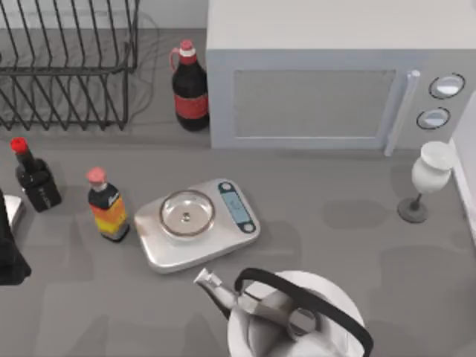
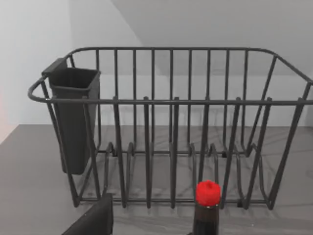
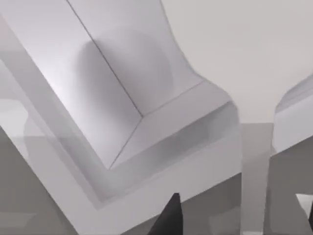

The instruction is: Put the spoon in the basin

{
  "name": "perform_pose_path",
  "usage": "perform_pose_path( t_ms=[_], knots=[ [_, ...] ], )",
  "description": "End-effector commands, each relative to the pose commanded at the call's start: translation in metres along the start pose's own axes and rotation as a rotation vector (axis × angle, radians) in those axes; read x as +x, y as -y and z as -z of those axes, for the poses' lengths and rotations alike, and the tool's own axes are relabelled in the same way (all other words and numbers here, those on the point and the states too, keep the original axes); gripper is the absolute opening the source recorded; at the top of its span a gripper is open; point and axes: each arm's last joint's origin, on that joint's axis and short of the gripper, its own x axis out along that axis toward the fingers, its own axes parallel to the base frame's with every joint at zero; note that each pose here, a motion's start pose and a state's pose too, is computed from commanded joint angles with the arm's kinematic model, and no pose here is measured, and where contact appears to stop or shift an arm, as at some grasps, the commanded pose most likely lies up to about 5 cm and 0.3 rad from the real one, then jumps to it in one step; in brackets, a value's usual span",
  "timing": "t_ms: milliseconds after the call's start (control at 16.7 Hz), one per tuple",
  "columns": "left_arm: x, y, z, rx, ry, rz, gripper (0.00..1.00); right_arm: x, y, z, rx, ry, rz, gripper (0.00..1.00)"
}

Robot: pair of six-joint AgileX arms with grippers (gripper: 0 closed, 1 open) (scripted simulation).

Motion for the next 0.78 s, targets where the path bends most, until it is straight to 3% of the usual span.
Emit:
perform_pose_path(
  t_ms=[480,780],
  knots=[
    [0.000,0.000,0.000,0.000,0.000,0.000,1.00,-0.074,-0.007,-0.005,0.000,-0.032,0.014,0.00],
    [0.000,0.000,0.000,0.000,0.000,0.000,1.00,-0.077,-0.008,-0.005,-0.001,-0.026,0.010,0.00]
  ],
)
